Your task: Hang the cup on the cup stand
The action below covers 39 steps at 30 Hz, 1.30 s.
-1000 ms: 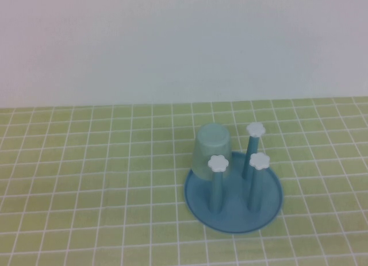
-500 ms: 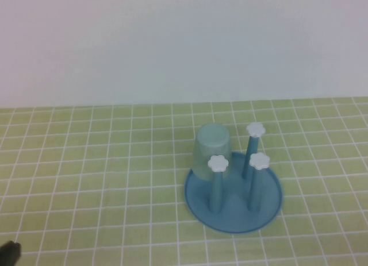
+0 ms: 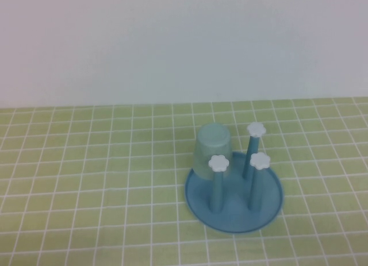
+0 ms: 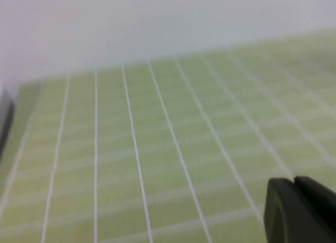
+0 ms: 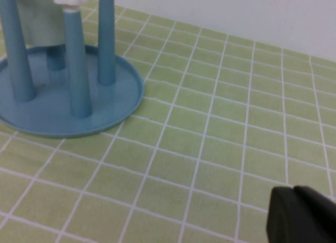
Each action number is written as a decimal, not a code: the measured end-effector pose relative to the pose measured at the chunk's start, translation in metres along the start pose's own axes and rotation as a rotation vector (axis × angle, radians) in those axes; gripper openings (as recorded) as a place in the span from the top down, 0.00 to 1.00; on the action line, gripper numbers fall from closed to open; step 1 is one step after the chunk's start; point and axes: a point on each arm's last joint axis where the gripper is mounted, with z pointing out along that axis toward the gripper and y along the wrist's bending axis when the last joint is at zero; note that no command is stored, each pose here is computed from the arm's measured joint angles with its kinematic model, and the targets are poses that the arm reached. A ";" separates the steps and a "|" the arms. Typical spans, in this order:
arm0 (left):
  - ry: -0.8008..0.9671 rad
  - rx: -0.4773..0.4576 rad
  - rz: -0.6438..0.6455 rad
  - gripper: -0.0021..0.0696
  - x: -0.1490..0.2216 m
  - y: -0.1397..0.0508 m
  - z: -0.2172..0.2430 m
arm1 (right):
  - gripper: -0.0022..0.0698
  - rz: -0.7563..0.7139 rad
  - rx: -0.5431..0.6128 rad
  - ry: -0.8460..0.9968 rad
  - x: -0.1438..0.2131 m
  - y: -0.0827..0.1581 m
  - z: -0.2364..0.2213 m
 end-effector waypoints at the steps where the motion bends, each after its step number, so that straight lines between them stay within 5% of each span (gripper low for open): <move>1: 0.002 -0.002 -0.001 0.97 0.000 0.000 0.000 | 0.97 -0.009 0.008 -0.004 0.002 0.000 0.000; 8: 0.002 -0.001 -0.128 0.97 0.000 0.000 0.000 | 0.97 -0.041 0.032 -0.095 0.007 0.001 -0.006; 21: -0.001 -0.003 -0.110 0.97 0.000 0.000 0.000 | 0.97 -0.042 0.040 -0.104 0.008 0.001 -0.007; 31: 0.000 -0.001 -0.110 0.97 0.000 0.000 0.000 | 0.97 0.162 0.042 -0.027 0.030 0.003 0.003; 39: 0.000 -0.001 -0.110 0.97 0.000 0.000 0.000 | 0.97 0.129 0.055 -0.029 0.029 0.001 0.003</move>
